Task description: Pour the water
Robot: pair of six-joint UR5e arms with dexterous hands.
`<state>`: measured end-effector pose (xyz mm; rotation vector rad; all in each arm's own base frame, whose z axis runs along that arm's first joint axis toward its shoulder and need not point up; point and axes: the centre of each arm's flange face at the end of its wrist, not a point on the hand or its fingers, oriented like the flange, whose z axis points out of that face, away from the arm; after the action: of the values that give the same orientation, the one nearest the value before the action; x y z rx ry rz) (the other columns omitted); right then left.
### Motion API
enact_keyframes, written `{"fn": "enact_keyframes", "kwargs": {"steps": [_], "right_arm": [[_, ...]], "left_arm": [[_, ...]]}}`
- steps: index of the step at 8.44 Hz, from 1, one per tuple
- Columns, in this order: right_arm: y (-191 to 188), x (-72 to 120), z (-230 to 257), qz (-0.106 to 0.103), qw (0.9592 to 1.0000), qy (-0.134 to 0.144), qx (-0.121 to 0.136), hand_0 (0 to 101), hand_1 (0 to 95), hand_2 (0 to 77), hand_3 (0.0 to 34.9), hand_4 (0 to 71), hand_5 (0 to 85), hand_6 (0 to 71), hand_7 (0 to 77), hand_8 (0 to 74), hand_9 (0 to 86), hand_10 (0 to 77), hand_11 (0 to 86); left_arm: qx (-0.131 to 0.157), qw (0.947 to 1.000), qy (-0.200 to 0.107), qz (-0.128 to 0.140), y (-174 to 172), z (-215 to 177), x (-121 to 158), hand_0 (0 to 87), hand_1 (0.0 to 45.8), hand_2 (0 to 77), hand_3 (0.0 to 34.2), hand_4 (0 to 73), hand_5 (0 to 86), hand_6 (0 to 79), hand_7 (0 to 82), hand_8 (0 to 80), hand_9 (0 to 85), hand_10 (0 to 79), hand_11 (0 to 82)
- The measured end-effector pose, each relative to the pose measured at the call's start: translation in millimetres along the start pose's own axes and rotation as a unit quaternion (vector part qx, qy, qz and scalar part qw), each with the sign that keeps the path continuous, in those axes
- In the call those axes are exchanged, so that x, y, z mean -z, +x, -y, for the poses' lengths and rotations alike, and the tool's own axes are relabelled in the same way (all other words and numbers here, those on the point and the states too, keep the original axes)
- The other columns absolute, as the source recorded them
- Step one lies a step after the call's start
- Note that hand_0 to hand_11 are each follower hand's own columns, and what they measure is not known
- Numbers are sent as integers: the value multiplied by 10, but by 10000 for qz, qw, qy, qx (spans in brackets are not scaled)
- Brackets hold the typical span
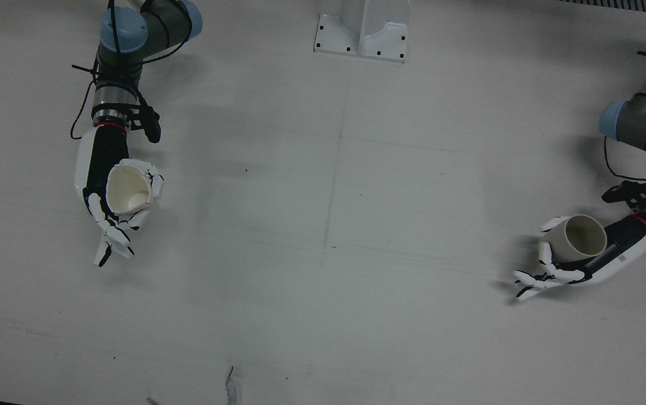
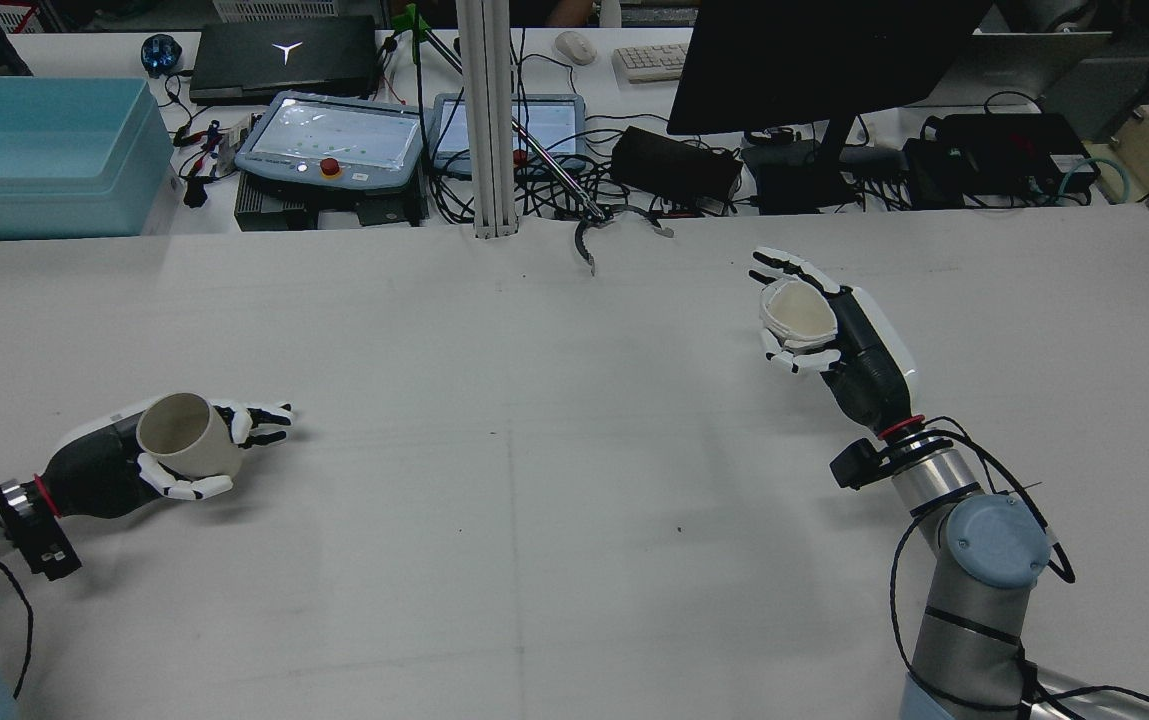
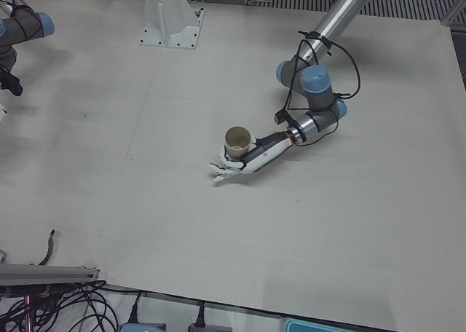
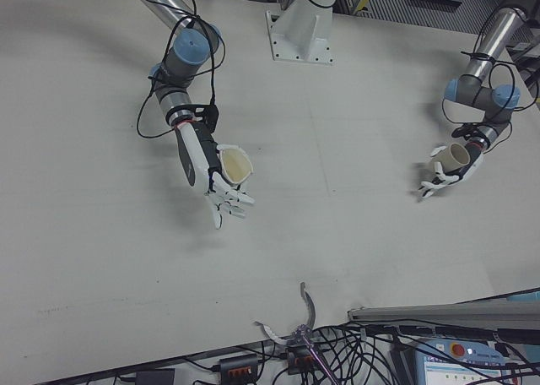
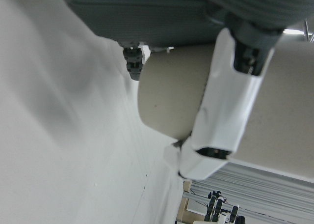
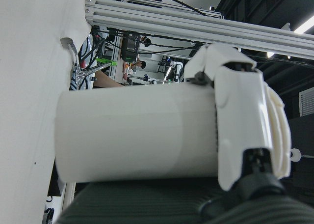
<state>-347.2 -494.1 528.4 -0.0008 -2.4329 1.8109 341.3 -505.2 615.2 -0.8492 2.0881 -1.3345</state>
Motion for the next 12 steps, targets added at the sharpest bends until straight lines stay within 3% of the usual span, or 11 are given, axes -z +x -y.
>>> {"fn": "enact_keyframes", "kwargs": {"steps": [1,2,3,7,8,9,10,11,12], "right_arm": [[-24,-13,-26,22,10000,-19,-18,754,278,453,9,164,169,469,551,175,202,0,5],[-59,-31,-50,54,10000,-38,-34,761,278,453,7,136,169,475,556,175,202,0,5],[-93,-51,-78,86,9999,-61,-48,791,278,453,7,153,185,475,573,202,235,0,5],[-162,-109,-480,112,9995,-271,134,794,273,453,8,136,185,480,584,191,218,0,5],[-175,-106,-710,133,9988,-408,223,793,273,464,0,93,185,485,567,180,196,0,5],[-210,-97,-1005,142,9972,-604,422,793,273,464,0,93,185,485,567,180,196,0,5],[-271,-84,-1373,78,9926,-861,847,793,273,464,0,93,185,485,567,180,196,0,5],[-368,-40,-1777,1,9829,-1124,1460,795,273,469,0,87,191,485,545,180,180,0,5],[-458,39,-2110,-55,9696,-1350,2039,795,273,469,0,104,202,485,545,169,158,0,5]], "left_arm": [[91,9996,-143,246,-299,-315,-553,804,284,404,0,469,469,202,273,82,65,82,147],[136,9989,-243,381,-475,-592,-956,802,284,404,0,464,475,196,267,82,49,82,147],[181,9981,-318,493,-633,-823,-1261,802,284,404,0,464,475,196,267,65,44,82,147],[195,9908,-662,1163,-1765,-1820,-2261,804,284,404,0,469,469,207,267,76,55,82,147],[181,9897,-698,1238,-1945,-1950,-2363,805,284,404,0,469,469,207,267,76,55,82,147],[177,9894,-698,1263,-2028,-1990,-2396,804,284,404,0,469,469,207,267,76,55,82,147],[180,9893,-694,1272,-2061,-2003,-2405,804,284,404,0,469,469,207,267,76,55,82,147],[180,9892,-695,1274,-2074,-2010,-2407,802,284,404,0,469,469,207,267,76,55,82,147],[180,9892,-704,1270,-2076,-2021,-2415,802,284,404,0,469,475,207,251,76,55,82,147]]}}
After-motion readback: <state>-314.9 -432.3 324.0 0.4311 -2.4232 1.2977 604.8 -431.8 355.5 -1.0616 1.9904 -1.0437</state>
